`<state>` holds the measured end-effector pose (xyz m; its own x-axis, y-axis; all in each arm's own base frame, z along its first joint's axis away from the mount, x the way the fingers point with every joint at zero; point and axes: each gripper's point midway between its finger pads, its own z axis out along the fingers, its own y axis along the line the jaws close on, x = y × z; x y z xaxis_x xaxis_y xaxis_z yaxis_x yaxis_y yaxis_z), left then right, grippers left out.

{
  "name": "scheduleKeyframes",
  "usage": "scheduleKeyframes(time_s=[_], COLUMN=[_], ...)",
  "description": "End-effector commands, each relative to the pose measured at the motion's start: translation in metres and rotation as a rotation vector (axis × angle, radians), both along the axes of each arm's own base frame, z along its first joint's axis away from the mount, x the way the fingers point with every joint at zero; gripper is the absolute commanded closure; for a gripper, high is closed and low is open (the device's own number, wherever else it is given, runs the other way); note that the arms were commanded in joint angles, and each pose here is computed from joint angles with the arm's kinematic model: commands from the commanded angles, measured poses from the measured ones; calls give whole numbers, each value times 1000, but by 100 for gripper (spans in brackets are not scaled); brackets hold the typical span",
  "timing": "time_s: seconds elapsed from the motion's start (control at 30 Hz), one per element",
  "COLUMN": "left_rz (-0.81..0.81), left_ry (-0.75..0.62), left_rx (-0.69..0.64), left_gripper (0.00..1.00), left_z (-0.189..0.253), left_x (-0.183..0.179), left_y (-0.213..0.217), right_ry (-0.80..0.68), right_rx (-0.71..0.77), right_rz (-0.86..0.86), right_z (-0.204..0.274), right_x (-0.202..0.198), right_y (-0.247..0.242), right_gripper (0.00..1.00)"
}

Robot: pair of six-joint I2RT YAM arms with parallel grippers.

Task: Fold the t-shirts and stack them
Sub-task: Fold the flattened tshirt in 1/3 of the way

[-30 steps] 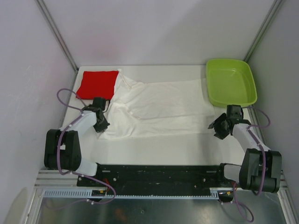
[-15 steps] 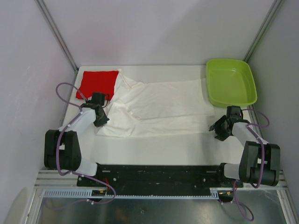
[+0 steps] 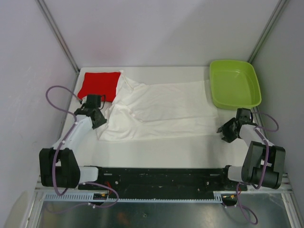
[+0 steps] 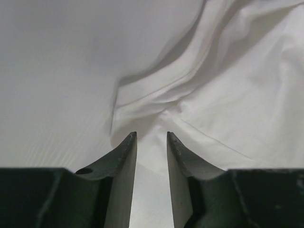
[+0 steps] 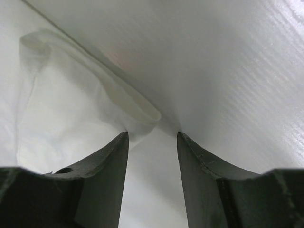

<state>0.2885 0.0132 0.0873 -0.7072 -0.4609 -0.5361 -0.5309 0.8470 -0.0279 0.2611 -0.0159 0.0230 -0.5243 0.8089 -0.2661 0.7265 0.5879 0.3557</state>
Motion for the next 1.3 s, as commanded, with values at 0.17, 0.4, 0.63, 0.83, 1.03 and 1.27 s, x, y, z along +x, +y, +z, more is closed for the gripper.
scheduleKeyframes(time_s=[0.17,0.4,0.63,0.83,1.03,1.27], left_rz=[208,249,239,245,254,263], left_ry=[-1,39,73,110,124,141], left_rx=[-52,-76,-82,-82,-82,-68], left_gripper=[68,68,65,61,57,55], left_z=[-13,-29,-43,-57,-65,-72], left_x=[-43,-55,-56,-58,-53,-48], left_y=[9,6,3,3,2,4], right_ry=[59,64,60,55,55,67], right_rx=[-18,-15,-16,-11,-10,-8], right_rz=[-11,-7,-3,-1,4,7], right_z=[-23,-29,-30,-30,-30,-33], right_x=[-5,-3,-1,1,2,1], right_y=[-13,-11,-13,-17,-19,-20], right_gripper=[56,68,78,83,84,92])
